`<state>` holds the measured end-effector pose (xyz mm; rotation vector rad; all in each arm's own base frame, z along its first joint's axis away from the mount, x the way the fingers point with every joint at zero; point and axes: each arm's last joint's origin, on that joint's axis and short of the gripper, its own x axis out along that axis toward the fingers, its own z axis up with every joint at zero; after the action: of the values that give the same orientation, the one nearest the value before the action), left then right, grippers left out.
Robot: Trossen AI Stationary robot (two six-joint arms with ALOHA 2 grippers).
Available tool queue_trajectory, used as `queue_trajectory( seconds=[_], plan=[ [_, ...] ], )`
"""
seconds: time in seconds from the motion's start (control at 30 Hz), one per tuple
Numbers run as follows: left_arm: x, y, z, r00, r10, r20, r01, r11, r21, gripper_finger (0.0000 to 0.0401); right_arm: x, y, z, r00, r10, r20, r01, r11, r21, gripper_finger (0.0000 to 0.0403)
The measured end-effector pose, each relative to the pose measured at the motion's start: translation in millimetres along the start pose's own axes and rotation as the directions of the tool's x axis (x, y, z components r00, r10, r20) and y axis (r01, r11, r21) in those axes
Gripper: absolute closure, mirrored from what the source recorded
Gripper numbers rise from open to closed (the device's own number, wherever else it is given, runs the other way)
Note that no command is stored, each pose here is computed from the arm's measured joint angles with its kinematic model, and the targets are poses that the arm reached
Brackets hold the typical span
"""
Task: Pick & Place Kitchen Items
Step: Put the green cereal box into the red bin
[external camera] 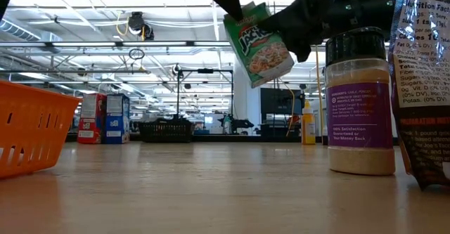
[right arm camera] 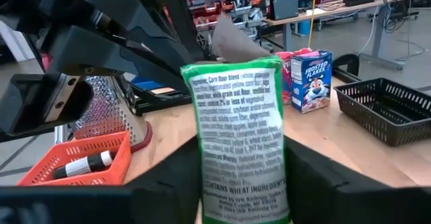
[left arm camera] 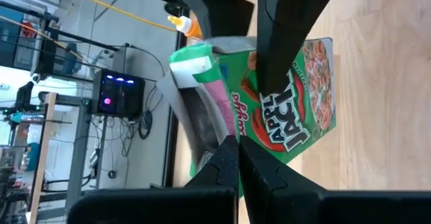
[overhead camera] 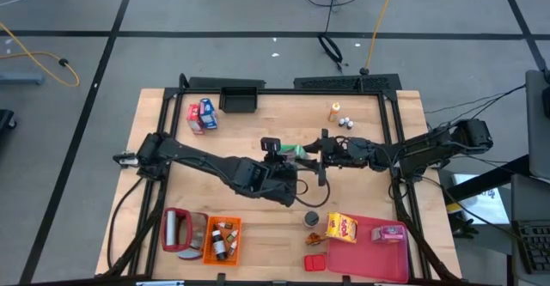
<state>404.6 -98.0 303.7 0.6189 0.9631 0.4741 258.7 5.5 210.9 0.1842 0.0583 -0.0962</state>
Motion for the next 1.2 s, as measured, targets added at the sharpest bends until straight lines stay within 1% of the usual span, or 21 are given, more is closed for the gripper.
queue_trajectory(
  seconds=[0.17,0.23,0.3,0.43,0.53,0.6,0.67,0.77,0.87,1.0,1.2],
  plan=[
    [0.1,0.2,-2.2,1.000,0.000,-0.017,0.000,1.000,-0.008,0.0389,-1.0,1.8,0.7,0.998,0.056,-0.010,-0.056,0.998,-0.005,0.0313],
    [0.0,0.8,-3.5,1.000,0.003,-0.027,-0.003,1.000,-0.007,0.0380,-1.1,2.1,0.9,0.998,0.063,-0.010,-0.063,0.998,-0.008,0.0330],
    [-0.1,1.2,-5.5,0.999,0.011,-0.043,-0.010,1.000,0.010,0.0371,-2.1,2.2,2.4,0.998,0.064,-0.006,-0.064,0.998,-0.015,0.0339],
    [-2.5,3.5,-12.0,0.996,0.029,-0.087,-0.026,0.999,0.034,0.0356,-4.6,2.0,4.4,0.998,0.059,-0.013,-0.059,0.998,-0.018,0.0337],
    [-10.6,12.4,-17.9,0.993,0.042,-0.109,-0.044,0.999,-0.012,0.0349,-7.8,1.7,6.7,0.999,0.046,-0.026,-0.047,0.999,-0.018,0.0332],
    [-20.2,22.7,-25.7,0.987,0.094,-0.134,-0.096,0.995,-0.008,0.0349,-12.0,3.2,7.3,0.997,0.057,-0.052,-0.058,0.998,-0.022,0.0333],
    [-32.8,33.2,-28.0,0.987,0.120,-0.107,-0.129,0.988,-0.082,0.0349,-15.4,4.8,8.5,0.995,0.073,-0.071,-0.075,0.997,-0.022,0.0339],
    [-46.5,46.1,-35.6,0.985,0.137,-0.110,-0.152,0.977,-0.147,0.0349,-22.9,10.0,12.3,0.994,0.077,-0.080,-0.079,0.996,-0.026,0.0343],
    [-57.0,56.9,-43.3,0.982,0.144,-0.121,-0.167,0.964,-0.205,0.0350,-33.3,20.6,14.7,0.986,0.124,-0.108,-0.128,0.991,-0.031,0.0341],
    [-63.1,62.8,-50.6,0.978,0.149,-0.147,-0.181,0.954,-0.238,0.0350,-48.7,36.0,17.7,0.973,0.188,-0.133,-0.195,0.980,-0.035,0.0339],
    [-64.0,63.1,-52.0,0.977,0.148,-0.154,-0.184,0.948,-0.259,0.0350,-75.8,62.9,18.8,0.925,0.334,-0.182,-0.345,0.938,-0.029,0.0344]
  ],
)
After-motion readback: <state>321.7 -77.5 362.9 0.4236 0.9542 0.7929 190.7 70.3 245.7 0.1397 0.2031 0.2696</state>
